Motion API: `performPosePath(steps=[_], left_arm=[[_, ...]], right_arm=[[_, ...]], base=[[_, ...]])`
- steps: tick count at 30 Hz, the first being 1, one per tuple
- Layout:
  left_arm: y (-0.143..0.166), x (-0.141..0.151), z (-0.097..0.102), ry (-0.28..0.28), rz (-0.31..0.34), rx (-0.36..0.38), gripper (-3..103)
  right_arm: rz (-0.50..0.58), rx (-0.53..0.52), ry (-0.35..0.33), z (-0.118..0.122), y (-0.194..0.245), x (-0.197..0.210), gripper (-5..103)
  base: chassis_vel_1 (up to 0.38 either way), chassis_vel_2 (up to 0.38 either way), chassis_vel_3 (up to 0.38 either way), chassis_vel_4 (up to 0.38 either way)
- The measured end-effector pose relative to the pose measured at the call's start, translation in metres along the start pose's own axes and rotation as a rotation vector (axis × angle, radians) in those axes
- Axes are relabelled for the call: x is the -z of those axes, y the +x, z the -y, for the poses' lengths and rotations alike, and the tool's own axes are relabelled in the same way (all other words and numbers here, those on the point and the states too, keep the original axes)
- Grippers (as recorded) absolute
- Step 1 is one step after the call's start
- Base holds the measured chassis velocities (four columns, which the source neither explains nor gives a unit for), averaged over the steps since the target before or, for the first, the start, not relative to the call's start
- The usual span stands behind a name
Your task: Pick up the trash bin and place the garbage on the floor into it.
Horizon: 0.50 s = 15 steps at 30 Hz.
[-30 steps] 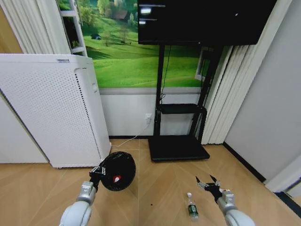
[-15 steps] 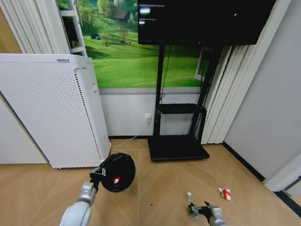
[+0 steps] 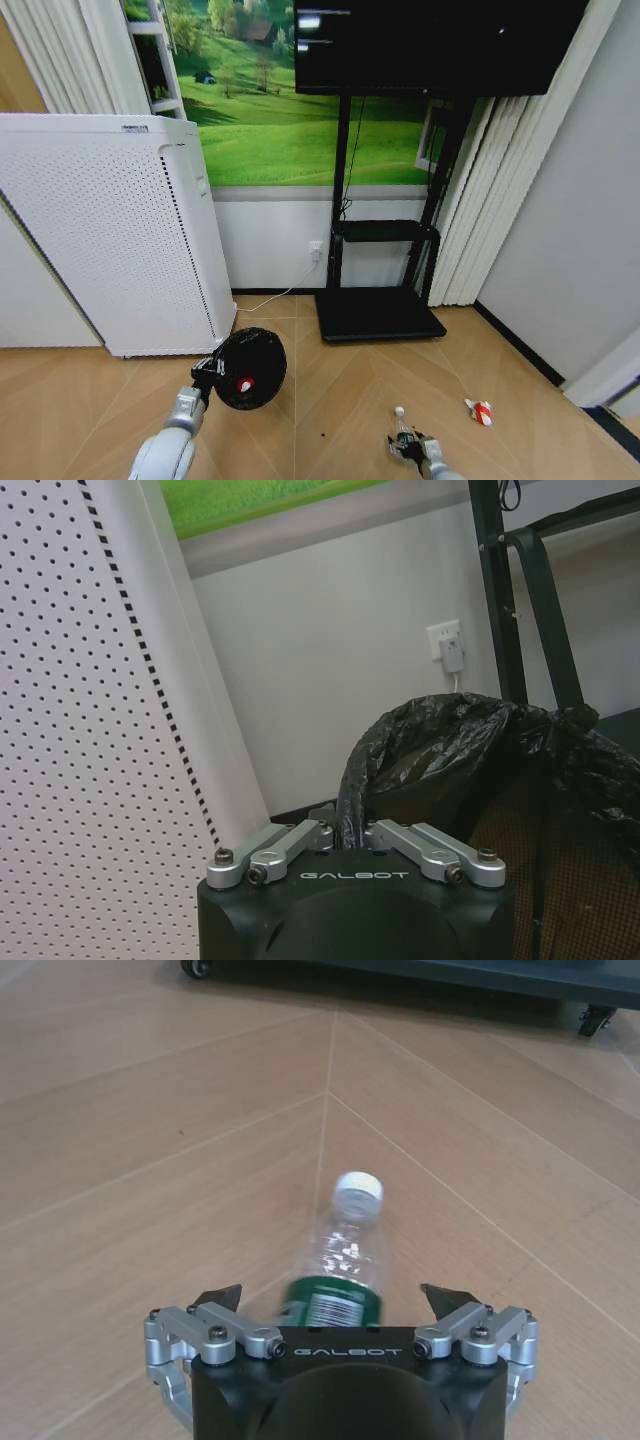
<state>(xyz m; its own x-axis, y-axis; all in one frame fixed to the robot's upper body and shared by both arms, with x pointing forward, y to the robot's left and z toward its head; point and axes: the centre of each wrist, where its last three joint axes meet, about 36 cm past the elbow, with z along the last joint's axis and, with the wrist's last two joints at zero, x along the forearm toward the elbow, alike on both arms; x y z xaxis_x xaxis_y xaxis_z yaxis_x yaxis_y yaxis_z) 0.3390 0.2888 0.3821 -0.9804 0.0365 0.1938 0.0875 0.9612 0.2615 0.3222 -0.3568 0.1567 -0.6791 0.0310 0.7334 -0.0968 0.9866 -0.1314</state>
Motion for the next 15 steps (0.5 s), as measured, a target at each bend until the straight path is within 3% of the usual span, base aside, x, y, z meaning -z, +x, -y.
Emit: performPosePath(steps=[13,15], left_arm=[[-0.004,-0.005,0.001,-0.002,-0.008,-0.004,6],[-0.004,-0.006,0.001,-0.002,-0.009,-0.004,6]], right_arm=[[-0.020,-0.037,0.025,0.014,-0.009,-0.010,103],[-0.017,-0.031,0.029,0.015,-0.009,-0.012,93]], base=[[0.000,0.000,0.000,0.000],[0.000,0.000,0.000,0.000]])
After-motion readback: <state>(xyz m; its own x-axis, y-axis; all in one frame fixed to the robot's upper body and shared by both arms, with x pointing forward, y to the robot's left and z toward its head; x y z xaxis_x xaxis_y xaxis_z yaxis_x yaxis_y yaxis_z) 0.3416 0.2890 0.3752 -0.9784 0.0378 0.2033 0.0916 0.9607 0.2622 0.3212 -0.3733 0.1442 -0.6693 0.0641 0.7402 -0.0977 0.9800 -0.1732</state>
